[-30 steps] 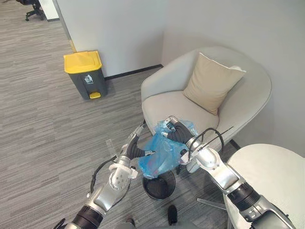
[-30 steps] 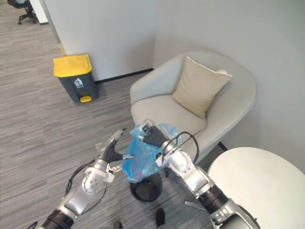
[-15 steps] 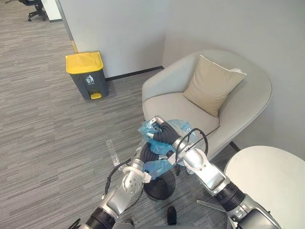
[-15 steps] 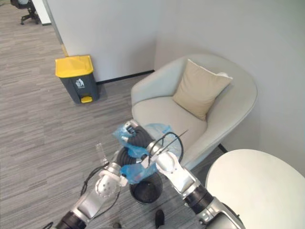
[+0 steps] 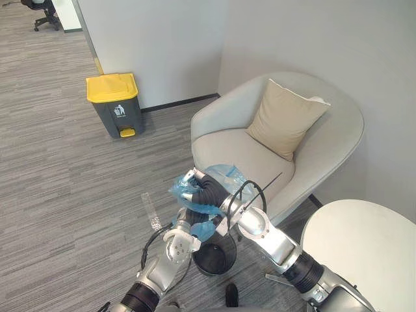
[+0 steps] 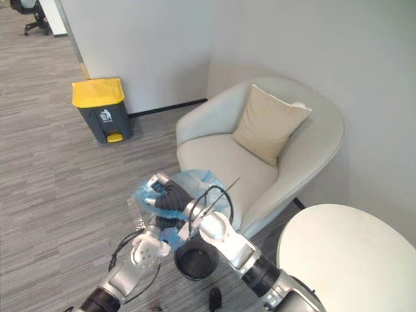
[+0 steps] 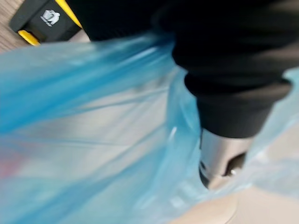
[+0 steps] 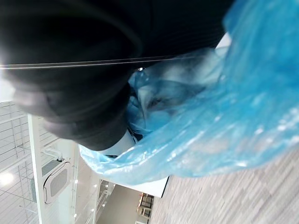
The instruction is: Gather rubbish on tea table into small bin, then transfer packed bag to large trash can.
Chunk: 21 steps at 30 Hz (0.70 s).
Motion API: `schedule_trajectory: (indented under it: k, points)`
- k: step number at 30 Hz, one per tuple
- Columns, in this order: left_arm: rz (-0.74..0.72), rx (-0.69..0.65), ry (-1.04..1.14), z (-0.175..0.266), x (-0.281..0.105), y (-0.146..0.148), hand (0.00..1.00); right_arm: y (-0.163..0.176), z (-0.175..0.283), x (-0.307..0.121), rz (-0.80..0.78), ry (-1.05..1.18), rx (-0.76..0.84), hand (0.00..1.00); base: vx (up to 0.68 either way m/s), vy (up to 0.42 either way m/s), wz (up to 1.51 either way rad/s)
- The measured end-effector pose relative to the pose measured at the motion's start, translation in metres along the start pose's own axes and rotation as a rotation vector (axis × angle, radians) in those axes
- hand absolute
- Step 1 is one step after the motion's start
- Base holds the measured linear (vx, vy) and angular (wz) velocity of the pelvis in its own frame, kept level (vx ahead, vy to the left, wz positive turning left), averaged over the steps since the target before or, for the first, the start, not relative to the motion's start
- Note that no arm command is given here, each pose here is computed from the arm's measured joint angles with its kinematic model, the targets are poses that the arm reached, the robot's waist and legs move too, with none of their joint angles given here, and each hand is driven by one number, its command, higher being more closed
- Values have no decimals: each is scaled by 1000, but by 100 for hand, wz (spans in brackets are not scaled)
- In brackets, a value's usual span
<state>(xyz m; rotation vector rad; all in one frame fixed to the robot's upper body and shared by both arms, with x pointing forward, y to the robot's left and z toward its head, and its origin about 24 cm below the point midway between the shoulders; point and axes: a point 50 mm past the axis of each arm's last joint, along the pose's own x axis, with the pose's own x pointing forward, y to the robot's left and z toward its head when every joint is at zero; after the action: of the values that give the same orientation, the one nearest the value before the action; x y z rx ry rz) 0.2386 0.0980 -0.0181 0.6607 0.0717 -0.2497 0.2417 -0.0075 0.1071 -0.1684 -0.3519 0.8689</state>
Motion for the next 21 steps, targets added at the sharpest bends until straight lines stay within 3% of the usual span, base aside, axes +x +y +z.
schedule_trajectory:
  k: [6, 11, 15, 16, 21]
  points:
    - [-12, -21, 34, -6, -1, -3, 100, 4, -2, 0, 30, 8, 27, 100, -6, 0, -6]
    - [-1, -73, 51, -7, 0, -2, 100, 1, -16, -5, -36, 49, 71, 100, -4, 0, -2]
    - [51, -130, 68, -9, 2, 10, 100, -3, -38, -21, -83, 150, -6, 100, 0, 0, 0]
    - [56, -134, 69, -10, 2, 11, 100, -3, -41, -23, -92, 166, -13, 0, 0, 0, 0]
    - [90, -172, 35, -2, 0, 18, 100, -6, -56, -39, -145, 258, -127, 0, 0, 0, 0]
